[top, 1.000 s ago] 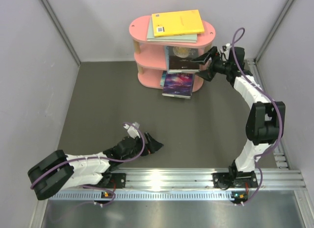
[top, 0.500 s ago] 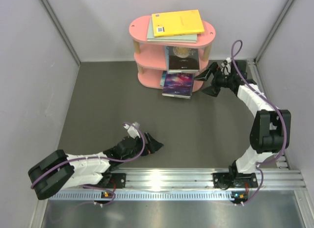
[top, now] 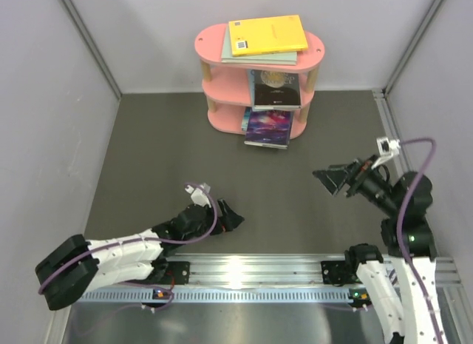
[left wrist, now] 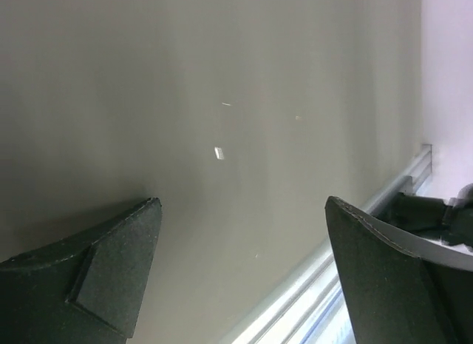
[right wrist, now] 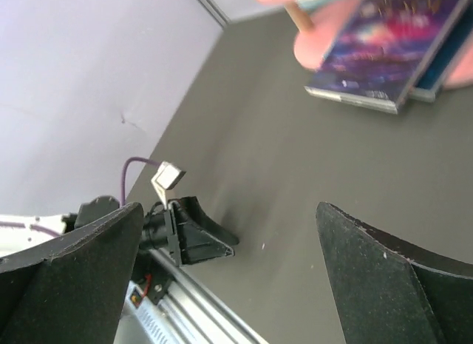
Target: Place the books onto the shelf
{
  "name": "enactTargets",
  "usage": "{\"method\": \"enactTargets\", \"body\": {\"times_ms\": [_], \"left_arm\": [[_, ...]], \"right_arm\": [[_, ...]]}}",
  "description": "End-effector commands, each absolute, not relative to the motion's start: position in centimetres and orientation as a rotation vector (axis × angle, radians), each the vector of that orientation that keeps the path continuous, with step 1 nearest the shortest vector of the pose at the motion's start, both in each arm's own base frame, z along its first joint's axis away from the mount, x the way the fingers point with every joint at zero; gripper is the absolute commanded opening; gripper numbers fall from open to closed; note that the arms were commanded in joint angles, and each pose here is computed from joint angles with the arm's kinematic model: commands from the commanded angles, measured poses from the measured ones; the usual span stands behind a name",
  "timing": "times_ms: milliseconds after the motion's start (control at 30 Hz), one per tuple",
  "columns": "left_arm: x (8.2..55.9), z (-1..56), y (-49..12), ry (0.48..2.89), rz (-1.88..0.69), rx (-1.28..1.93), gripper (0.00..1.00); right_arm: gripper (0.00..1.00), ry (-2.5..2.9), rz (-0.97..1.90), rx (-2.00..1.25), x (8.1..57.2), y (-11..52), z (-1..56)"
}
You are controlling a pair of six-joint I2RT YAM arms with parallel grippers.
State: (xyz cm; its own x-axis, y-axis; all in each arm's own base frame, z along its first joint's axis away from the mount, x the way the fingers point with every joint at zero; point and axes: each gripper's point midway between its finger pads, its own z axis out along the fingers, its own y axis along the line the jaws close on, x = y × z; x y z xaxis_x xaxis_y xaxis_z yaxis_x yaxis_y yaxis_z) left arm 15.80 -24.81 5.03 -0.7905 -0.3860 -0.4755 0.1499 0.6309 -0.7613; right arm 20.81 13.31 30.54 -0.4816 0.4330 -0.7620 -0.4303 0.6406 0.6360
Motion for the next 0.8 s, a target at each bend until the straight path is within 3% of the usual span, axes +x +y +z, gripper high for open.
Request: {"method": "enactTargets", "body": {"times_ms": [0, 200, 367, 600, 767], "left_arm": [[16.5, 4.0, -22.0, 2.331, -0.796, -0.105, 0.98], [22.5, 13.9, -16.8, 2.036, -0.38, -0.123, 0.99], [25.3, 18.4, -12.0, 1.905, -0.074, -0.13, 0.99], [31.0, 17.3, -6.2, 1.934, 0.047, -0.308, 0.99], [32.9, 16.9, -0.7, 1.803, 0.257, -0.352, 0.99]], "right_arm": [[1.0, 1.697, 0.971, -0.084, 17.9, 13.0, 30.8], [1.0, 1.739, 0.973, -0.056, 16.7, 12.9, 27.5], [1.0, 1.744, 0.958, -0.055, 16.6, 12.8, 26.4], [1.0, 1.782, 0.976, -0.017, 16.7, 12.8, 24.6], [1.0, 1.793, 1.004, -0.041, 16.6, 13.2, 23.9]]}}
